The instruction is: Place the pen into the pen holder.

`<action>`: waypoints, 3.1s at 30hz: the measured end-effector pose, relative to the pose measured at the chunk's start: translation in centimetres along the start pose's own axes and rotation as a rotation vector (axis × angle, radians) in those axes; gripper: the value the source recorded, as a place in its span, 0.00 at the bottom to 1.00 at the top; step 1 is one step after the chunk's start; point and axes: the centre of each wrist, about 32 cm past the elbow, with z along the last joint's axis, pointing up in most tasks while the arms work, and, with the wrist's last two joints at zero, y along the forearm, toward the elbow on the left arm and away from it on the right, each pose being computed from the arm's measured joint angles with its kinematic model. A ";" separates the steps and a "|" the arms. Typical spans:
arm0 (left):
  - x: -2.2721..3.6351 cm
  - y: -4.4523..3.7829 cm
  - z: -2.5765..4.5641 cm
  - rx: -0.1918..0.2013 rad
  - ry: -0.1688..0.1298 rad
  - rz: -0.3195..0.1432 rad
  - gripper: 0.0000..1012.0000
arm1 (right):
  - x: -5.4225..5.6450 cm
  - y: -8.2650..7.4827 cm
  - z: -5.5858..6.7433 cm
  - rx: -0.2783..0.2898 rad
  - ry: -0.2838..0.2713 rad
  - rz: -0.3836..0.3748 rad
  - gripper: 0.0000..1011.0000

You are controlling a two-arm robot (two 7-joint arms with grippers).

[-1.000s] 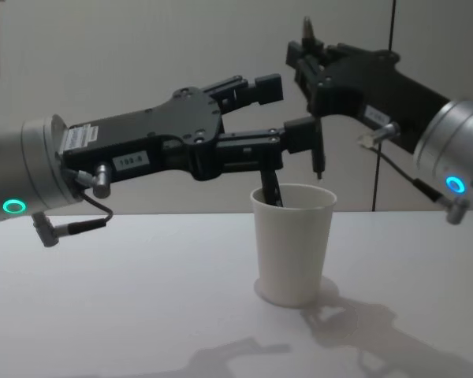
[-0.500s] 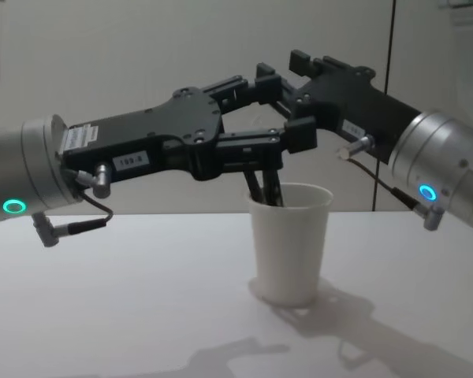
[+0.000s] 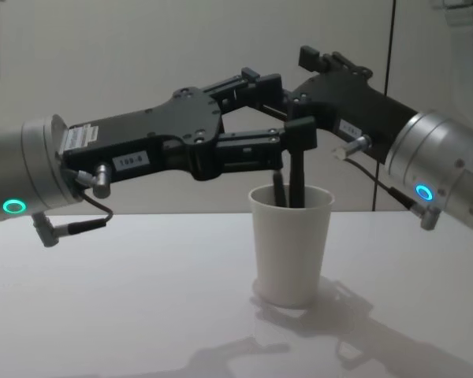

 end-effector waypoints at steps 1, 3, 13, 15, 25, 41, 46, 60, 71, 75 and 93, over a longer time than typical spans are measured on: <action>0.00 0.00 0.00 0.000 0.000 0.000 0.99 | 0.0 0.0 0.0 0.002 -0.001 0.000 0.91; 0.00 0.00 0.00 0.000 0.000 0.000 0.99 | 0.0 -0.1 0.1 0.003 -0.002 -0.001 0.95; 0.00 0.00 0.00 0.000 0.000 0.000 0.99 | 0.0 -0.3 0.3 0.010 -0.005 -0.006 0.99; 0.00 0.00 0.00 0.000 0.000 0.000 0.99 | 0.1 -0.4 0.3 0.011 -0.005 -0.006 0.99; 0.00 0.00 0.00 0.000 0.000 0.000 0.99 | 0.1 -0.4 0.4 0.012 -0.006 -0.008 0.99; 0.00 0.00 0.00 0.000 0.000 0.000 0.99 | 0.1 -1.0 0.7 0.012 -0.027 -0.046 0.99; 0.00 0.00 0.00 0.000 0.000 0.000 0.99 | 0.2 -1.4 1.2 0.017 -0.042 -0.069 0.99; 0.00 0.00 0.00 0.000 0.000 0.000 0.99 | 0.4 -2.9 2.7 0.038 -0.080 -0.122 0.99; 0.00 0.00 0.00 0.000 0.000 0.000 0.99 | 0.2 -3.9 3.7 0.051 -0.097 -0.144 0.99; 0.00 0.00 0.00 0.000 0.000 0.000 0.99 | 0.1 -4.1 4.0 0.055 -0.101 -0.149 0.99; 0.00 0.00 0.00 0.000 0.000 0.000 0.99 | 0.0 -4.5 4.4 0.060 -0.107 -0.156 0.99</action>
